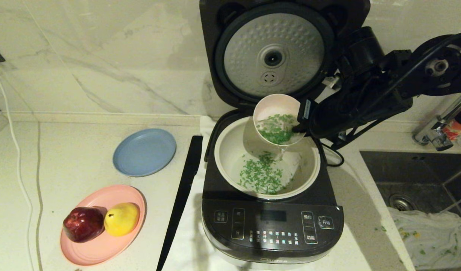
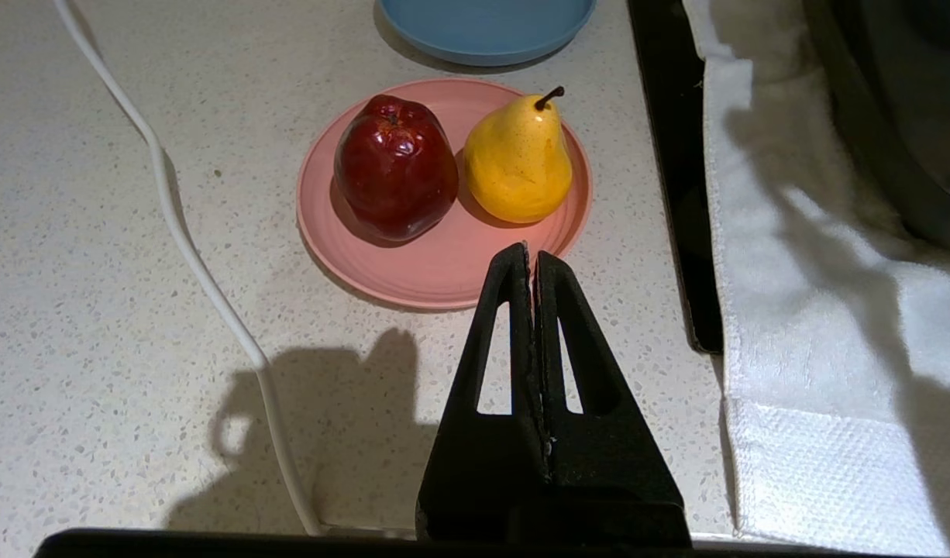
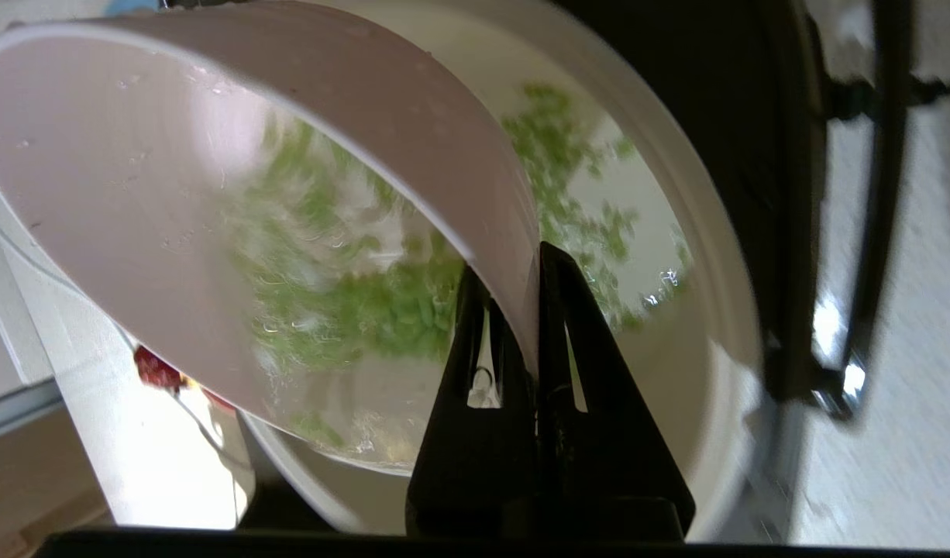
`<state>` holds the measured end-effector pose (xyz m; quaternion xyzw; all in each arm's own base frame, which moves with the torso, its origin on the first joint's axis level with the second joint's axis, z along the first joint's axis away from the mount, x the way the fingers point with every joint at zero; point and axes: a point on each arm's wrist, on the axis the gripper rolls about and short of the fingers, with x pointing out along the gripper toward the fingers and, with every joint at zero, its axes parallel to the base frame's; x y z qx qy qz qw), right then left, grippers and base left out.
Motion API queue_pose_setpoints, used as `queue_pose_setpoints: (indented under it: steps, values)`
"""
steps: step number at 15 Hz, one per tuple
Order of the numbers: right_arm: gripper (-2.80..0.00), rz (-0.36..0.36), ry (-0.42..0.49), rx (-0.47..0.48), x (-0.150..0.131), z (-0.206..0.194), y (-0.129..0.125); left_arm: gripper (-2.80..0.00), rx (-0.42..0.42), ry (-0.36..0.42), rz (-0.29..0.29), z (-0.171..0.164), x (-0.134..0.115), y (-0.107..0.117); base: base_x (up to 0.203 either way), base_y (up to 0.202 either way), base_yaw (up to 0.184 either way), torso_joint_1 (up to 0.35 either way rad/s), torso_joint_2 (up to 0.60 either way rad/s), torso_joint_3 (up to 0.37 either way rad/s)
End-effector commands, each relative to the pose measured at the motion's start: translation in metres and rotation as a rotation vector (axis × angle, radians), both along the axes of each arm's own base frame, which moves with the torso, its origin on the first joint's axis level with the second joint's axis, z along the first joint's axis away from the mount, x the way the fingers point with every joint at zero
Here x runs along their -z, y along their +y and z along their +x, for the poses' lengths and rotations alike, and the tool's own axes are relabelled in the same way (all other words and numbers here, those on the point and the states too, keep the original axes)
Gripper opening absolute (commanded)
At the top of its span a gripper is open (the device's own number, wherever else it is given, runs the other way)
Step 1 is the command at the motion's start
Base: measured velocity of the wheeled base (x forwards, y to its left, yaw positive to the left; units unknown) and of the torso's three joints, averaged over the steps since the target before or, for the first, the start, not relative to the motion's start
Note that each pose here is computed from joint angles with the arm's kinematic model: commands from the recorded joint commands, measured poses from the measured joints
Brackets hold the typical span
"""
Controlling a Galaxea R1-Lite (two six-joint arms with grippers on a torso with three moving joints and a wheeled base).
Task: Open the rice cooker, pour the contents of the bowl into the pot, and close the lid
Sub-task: Pour the water from the bowl into the rice cooker
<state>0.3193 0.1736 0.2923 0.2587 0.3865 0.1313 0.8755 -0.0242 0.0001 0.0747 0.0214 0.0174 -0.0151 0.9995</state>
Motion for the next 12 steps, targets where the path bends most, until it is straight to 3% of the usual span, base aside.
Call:
queue_pose_setpoints:
  steps: [1, 4, 7, 9, 12]
  values:
    - [-2.8, 0.003, -0.005, 0.007, 0.008, 0.01, 0.005, -2.8, 0.0, -0.001, 0.0, 0.0, 0.0, 0.0, 0.0, 0.0, 0.0, 0.0, 0.0, 0.0]
    - [-2.8, 0.011, -0.075, 0.039, 0.003, 0.013, 0.006, -2.8, 0.0, -0.001, 0.0, 0.0, 0.0, 0.0, 0.0, 0.0, 0.0, 0.0, 0.0, 0.0]
    - [-2.8, -0.05, -0.169, 0.127, -0.003, 0.013, 0.003, -2.8, 0.001, -0.002, 0.0, 0.0, 0.0, 0.0, 0.0, 0.0, 0.0, 0.0, 0.0, 0.0]
    - [-2.8, -0.061, -0.226, 0.132, -0.004, 0.012, 0.003, -2.8, 0.0, -0.002, 0.0, 0.0, 0.0, 0.0, 0.0, 0.0, 0.0, 0.0, 0.0, 0.0]
    - [-2.8, -0.127, -0.432, 0.122, 0.004, 0.008, 0.012, -2.8, 0.001, -0.002, 0.0, 0.0, 0.0, 0.0, 0.0, 0.0, 0.0, 0.0, 0.0, 0.0]
